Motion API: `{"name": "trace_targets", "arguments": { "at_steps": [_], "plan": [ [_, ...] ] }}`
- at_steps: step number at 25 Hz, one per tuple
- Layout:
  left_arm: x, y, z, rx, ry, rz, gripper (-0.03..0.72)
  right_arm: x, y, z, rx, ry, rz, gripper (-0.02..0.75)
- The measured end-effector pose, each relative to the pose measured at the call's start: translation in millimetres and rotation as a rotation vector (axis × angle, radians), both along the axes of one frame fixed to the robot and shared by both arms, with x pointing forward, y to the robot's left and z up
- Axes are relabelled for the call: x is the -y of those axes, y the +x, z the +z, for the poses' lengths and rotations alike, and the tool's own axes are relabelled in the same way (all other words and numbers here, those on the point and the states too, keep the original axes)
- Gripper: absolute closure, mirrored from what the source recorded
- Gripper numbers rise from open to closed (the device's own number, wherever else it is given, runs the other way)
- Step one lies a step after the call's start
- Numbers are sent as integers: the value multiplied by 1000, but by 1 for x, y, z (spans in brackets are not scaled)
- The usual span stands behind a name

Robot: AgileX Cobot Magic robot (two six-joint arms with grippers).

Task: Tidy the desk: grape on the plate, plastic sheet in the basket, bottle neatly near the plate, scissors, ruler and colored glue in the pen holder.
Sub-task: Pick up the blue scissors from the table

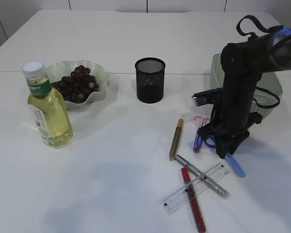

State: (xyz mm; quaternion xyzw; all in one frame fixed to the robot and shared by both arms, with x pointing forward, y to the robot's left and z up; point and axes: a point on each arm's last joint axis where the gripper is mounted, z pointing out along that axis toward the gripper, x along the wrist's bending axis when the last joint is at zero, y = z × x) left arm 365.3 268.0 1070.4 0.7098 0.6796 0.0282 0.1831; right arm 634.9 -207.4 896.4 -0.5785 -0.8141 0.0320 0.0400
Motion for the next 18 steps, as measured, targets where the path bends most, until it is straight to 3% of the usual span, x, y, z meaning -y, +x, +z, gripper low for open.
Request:
{"name": "trace_targets", "arguments": {
  "at_steps": [18],
  "plan": [
    [0,0,0,2,0,0,374,5,-19,22,96,19,-5,544]
  ]
}}
